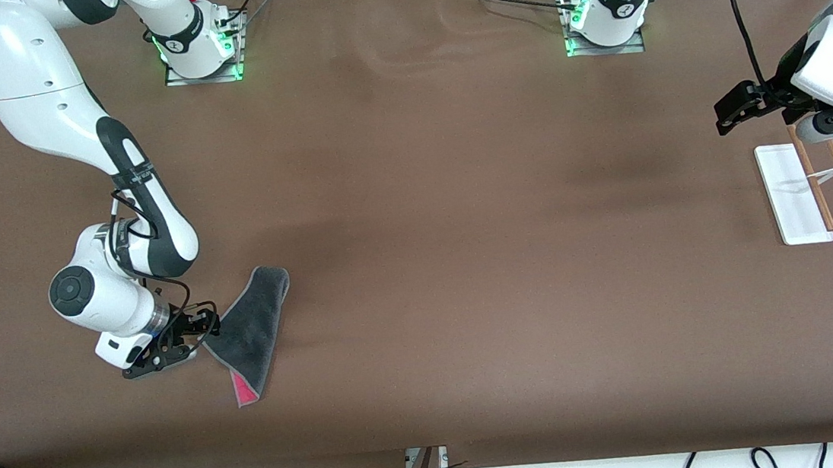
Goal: Pass towel and hang on rack
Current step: 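Close the right gripper on the grey towel corner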
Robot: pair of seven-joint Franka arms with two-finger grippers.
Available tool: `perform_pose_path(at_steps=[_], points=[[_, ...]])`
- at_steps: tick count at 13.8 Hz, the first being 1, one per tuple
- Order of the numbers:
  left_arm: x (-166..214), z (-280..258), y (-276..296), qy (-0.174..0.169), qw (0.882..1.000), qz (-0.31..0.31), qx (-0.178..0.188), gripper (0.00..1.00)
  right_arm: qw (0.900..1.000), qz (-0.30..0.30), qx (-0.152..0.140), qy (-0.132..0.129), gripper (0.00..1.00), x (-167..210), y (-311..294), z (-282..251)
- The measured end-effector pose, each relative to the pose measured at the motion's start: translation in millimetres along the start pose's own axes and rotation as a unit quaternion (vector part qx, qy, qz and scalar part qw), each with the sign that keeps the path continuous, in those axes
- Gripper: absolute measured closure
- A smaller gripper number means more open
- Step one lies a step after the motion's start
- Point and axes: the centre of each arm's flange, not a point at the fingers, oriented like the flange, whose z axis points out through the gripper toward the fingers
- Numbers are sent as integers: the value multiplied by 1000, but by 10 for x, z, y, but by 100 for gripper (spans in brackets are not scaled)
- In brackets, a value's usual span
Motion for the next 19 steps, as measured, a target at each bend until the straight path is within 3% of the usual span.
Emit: perform_pose_path(at_steps=[1, 4, 5, 7, 8, 10, 11, 13, 16, 19], points=[[0, 0, 0, 0, 1000, 0, 0, 0, 1000, 1, 1, 0, 30, -3, -4, 15], [-5, 4, -1, -2, 1000, 0, 0, 0, 1000, 1, 2, 0, 44, 2, -15, 15], [-8, 7, -1, -4, 1000, 0, 1, 0, 1000, 1, 2, 1, 44, 4, -18, 14], [-12, 10, -2, -6, 1000, 0, 1, 0, 1000, 1, 2, 1, 59, 5, -20, 13], [-13, 11, -2, -6, 1000, 0, 1, 0, 1000, 1, 3, 1, 60, 5, -20, 13], [-14, 11, -2, -6, 1000, 0, 1, 0, 1000, 2, 3, 1, 74, 5, -20, 13], [-14, 11, -2, -6, 1000, 0, 1, 0, 1000, 2, 3, 1, 74, 6, -22, 13], [-14, 11, -2, -6, 1000, 0, 1, 0, 1000, 2, 4, 1, 90, 8, -27, 12], [-14, 11, -2, -6, 1000, 0, 1, 0, 1000, 2, 4, 2, 98, 11, -28, 9], [-14, 12, -2, -7, 1000, 0, 1, 0, 1000, 0, 5, 4, 98, 45, -58, -25]])
